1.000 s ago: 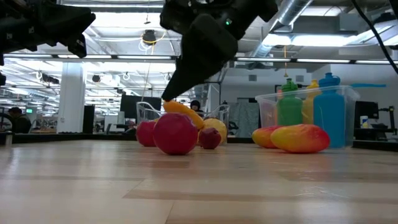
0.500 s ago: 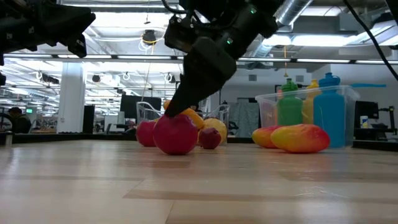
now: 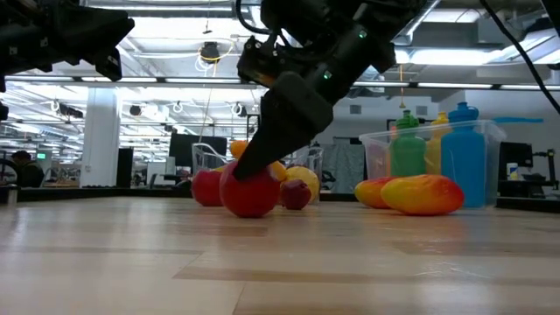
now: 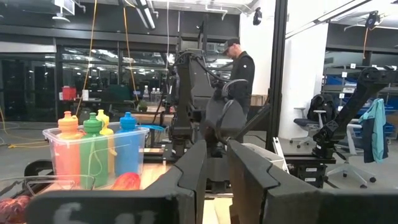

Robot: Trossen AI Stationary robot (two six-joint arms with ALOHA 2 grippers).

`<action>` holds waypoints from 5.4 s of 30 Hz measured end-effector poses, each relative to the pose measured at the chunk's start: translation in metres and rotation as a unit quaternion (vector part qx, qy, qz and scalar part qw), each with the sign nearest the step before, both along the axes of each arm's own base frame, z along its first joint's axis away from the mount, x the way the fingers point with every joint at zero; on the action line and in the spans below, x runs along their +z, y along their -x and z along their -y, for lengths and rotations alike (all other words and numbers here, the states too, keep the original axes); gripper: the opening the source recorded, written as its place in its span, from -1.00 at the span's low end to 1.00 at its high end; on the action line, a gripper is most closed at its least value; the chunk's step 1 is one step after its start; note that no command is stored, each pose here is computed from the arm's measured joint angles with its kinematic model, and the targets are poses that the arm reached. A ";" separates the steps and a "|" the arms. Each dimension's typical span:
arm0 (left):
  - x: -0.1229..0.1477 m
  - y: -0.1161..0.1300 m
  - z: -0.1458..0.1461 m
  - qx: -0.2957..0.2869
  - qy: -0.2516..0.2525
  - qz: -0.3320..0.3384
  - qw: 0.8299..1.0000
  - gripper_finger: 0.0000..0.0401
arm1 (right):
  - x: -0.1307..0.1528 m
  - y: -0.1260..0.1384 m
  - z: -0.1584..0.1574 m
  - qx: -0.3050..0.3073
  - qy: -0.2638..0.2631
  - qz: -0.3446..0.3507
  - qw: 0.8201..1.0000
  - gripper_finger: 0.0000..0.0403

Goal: Pick & Place Food Item
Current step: Put the bottom red tomato into the transparent bin, then put the red tomato into the transparent bin

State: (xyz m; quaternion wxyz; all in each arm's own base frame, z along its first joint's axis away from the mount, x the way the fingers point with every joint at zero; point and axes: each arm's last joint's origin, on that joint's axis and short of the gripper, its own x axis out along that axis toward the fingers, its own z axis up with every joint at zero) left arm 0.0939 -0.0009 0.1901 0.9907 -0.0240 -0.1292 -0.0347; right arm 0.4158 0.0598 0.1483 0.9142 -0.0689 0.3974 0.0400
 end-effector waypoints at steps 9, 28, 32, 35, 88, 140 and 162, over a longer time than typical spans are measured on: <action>0.000 0.000 0.000 0.000 0.000 0.000 1.000 -0.73 | -0.001 0.001 0.001 -0.011 0.008 -0.010 1.000 0.08; 0.000 0.000 0.000 0.000 0.000 0.000 1.000 -0.73 | 0.052 -0.020 -0.037 0.092 0.028 0.081 0.992 -0.03; 0.000 0.000 0.000 0.000 0.000 0.000 1.000 -0.73 | 0.073 -0.025 -0.049 0.131 0.046 0.108 0.984 0.00; 0.000 0.000 0.000 0.000 0.000 0.000 1.000 -0.73 | 0.089 -0.028 -0.057 0.153 0.046 0.124 0.979 0.01; 0.000 0.000 0.000 0.000 0.000 0.000 1.000 -0.73 | 0.103 -0.075 0.205 -0.141 0.049 0.114 0.982 0.05; 0.000 0.000 0.000 0.000 0.000 0.000 1.000 -0.73 | 0.122 -0.059 0.048 -0.274 0.074 0.041 0.958 0.35; 0.002 0.001 0.000 0.000 0.000 0.012 1.000 -0.73 | 0.032 -0.094 0.050 -0.375 0.061 0.047 0.924 0.35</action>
